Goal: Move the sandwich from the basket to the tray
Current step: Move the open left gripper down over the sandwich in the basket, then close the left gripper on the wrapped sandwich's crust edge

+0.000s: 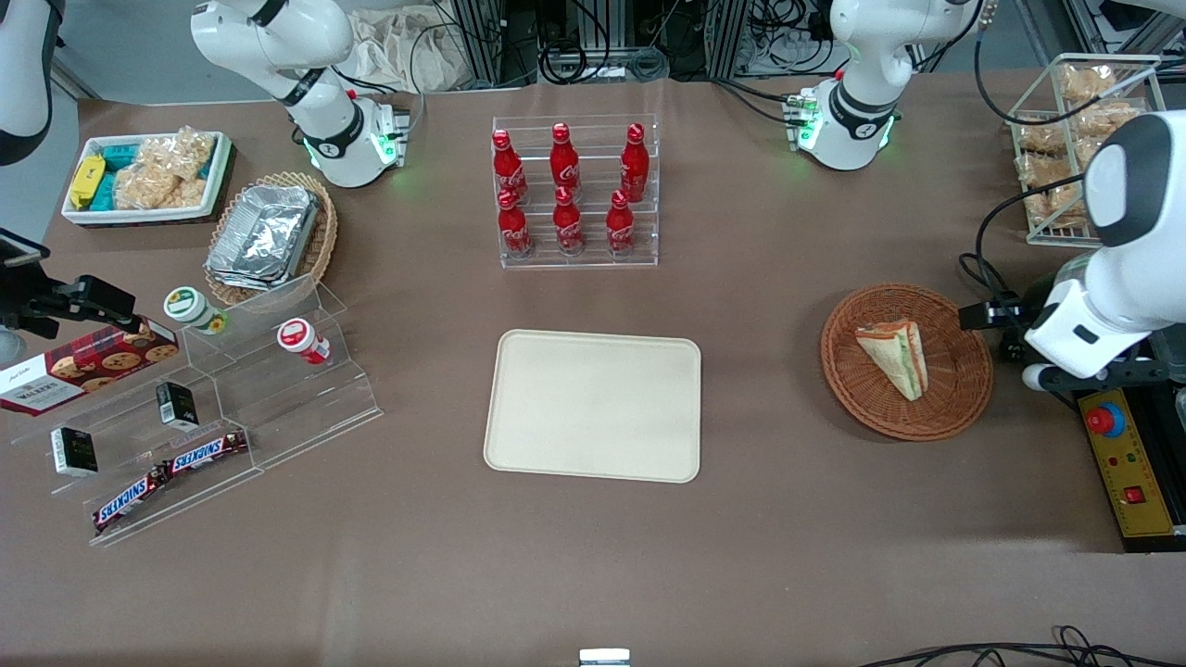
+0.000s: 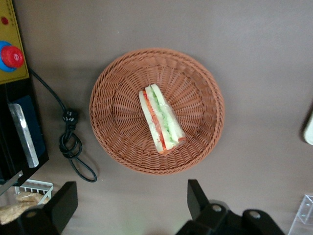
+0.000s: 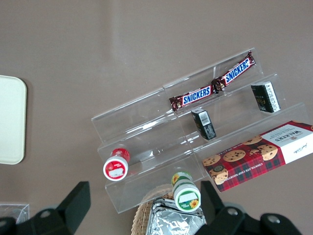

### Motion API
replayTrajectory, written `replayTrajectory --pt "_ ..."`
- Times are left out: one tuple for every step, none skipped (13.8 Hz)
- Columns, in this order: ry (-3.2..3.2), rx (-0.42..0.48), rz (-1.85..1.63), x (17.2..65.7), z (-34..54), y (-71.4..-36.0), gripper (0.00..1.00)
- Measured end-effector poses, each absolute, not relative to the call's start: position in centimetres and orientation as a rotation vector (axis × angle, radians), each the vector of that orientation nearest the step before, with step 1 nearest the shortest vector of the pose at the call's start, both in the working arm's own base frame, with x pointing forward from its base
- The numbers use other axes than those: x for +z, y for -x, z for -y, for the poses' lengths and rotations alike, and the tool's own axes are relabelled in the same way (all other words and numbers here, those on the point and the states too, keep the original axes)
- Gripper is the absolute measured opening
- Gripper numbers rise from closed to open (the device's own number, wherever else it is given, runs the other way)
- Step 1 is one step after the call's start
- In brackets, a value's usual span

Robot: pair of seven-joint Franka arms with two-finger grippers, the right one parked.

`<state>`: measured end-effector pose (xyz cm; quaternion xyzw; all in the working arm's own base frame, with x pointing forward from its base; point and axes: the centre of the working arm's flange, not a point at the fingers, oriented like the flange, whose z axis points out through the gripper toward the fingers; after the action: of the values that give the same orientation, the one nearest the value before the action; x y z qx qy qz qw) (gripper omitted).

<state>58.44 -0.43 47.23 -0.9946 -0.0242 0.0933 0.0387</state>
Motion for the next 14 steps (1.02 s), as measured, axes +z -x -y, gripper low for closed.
replayTrajectory --pt "3.050 0.278 0.085 45.5 -0.1 -57.5 1.00" --pt "3.051 0.279 0.091 43.6 -0.5 -56.7 1.00" --pt "3.053 0.272 0.105 41.7 -0.6 -56.1 1.00" --pt "3.055 0.247 0.154 39.9 -0.6 -55.7 1.00" --pt "3.055 0.212 0.234 38.1 -0.4 -55.5 1.00" --pt "3.049 0.181 0.322 36.2 0.0 -55.3 0.99" --pt "3.044 0.160 0.393 34.3 0.6 -55.2 0.99" --pt "3.040 0.155 0.431 32.7 1.3 -55.1 0.99" --pt "3.036 0.168 0.451 31.3 2.0 -55.1 0.99" --pt "3.032 0.183 0.462 30.3 2.3 -55.2 0.99" --pt "3.029 0.193 0.473 29.6 2.4 -55.2 0.99" --pt "3.027 0.197 0.481 29.2 2.3 -55.2 0.99" --pt "3.027 0.193 0.489 29.1 2.1 -55.3 0.99" --pt "3.027 0.188 0.497 29.0 1.8 -55.3 0.99"
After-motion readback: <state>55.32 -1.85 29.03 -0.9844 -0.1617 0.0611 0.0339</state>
